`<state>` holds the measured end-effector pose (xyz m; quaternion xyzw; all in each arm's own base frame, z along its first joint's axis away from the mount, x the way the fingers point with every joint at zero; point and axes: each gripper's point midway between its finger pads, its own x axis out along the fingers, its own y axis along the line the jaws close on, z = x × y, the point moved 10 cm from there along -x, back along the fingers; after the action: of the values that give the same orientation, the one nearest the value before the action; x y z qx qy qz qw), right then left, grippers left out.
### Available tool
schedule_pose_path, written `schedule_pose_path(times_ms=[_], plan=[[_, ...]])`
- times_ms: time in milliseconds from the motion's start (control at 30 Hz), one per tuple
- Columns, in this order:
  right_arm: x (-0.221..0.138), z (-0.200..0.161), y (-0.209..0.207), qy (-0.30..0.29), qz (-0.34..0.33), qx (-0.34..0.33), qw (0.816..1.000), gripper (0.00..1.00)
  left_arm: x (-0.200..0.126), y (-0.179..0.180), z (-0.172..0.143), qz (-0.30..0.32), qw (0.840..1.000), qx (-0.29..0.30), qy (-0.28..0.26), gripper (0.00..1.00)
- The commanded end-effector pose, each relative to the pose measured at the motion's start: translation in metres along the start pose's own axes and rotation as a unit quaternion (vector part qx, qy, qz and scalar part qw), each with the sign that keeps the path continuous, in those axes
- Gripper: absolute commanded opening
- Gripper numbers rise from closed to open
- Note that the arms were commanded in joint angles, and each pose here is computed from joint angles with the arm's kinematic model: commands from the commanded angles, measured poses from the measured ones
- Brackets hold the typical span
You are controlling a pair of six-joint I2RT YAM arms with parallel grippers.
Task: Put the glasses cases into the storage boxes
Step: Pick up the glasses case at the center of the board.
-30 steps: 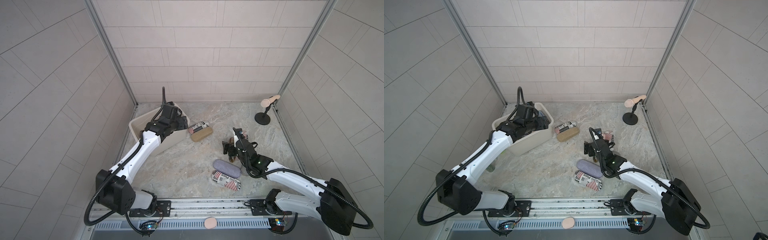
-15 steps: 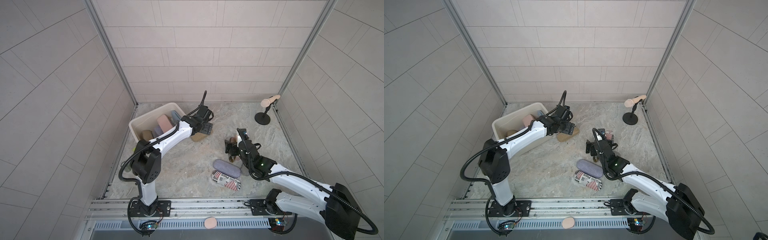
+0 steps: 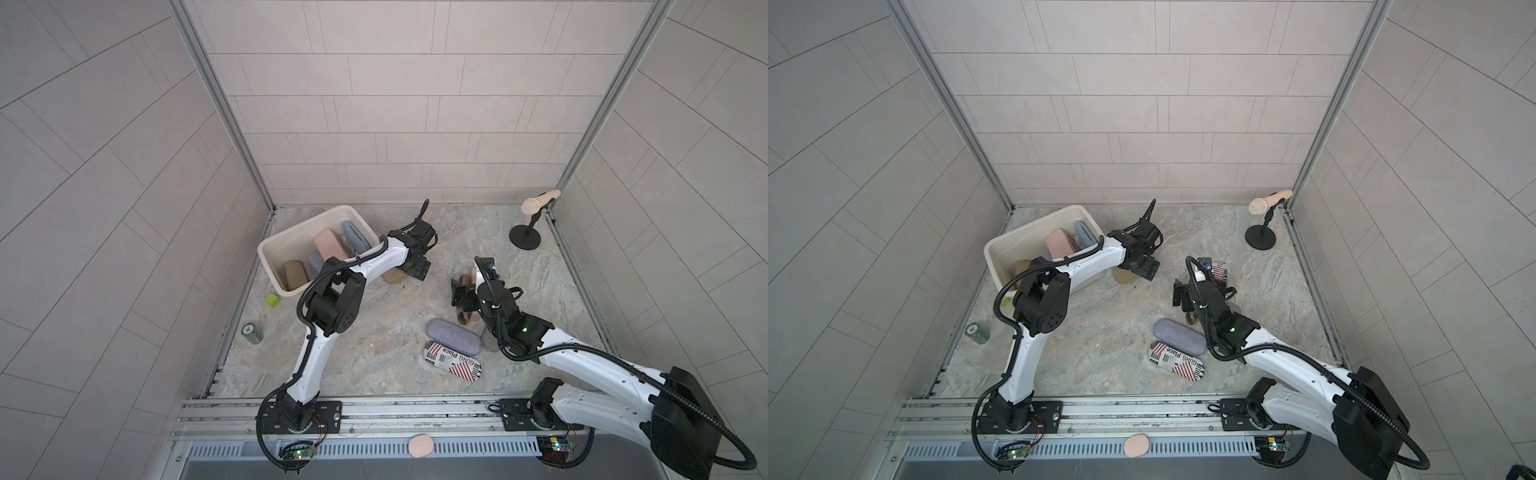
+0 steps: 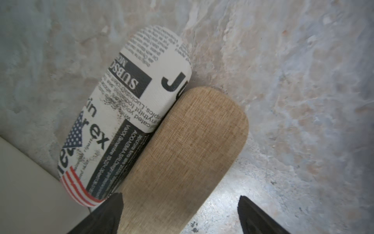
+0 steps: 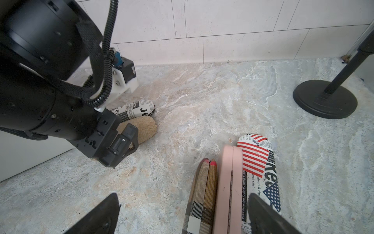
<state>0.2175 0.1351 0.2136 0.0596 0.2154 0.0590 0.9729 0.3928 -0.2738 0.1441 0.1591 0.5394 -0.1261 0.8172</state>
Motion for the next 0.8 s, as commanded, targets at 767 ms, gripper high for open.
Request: schedule_pose_path(times_ms=[767], plan=[[-0.002, 0.000, -0.003, -0.004, -0.015, 0.003, 1.000, 1.00, -0.030, -0.008, -0.026, -0.027, 0.999, -0.033, 0.001, 0.84]])
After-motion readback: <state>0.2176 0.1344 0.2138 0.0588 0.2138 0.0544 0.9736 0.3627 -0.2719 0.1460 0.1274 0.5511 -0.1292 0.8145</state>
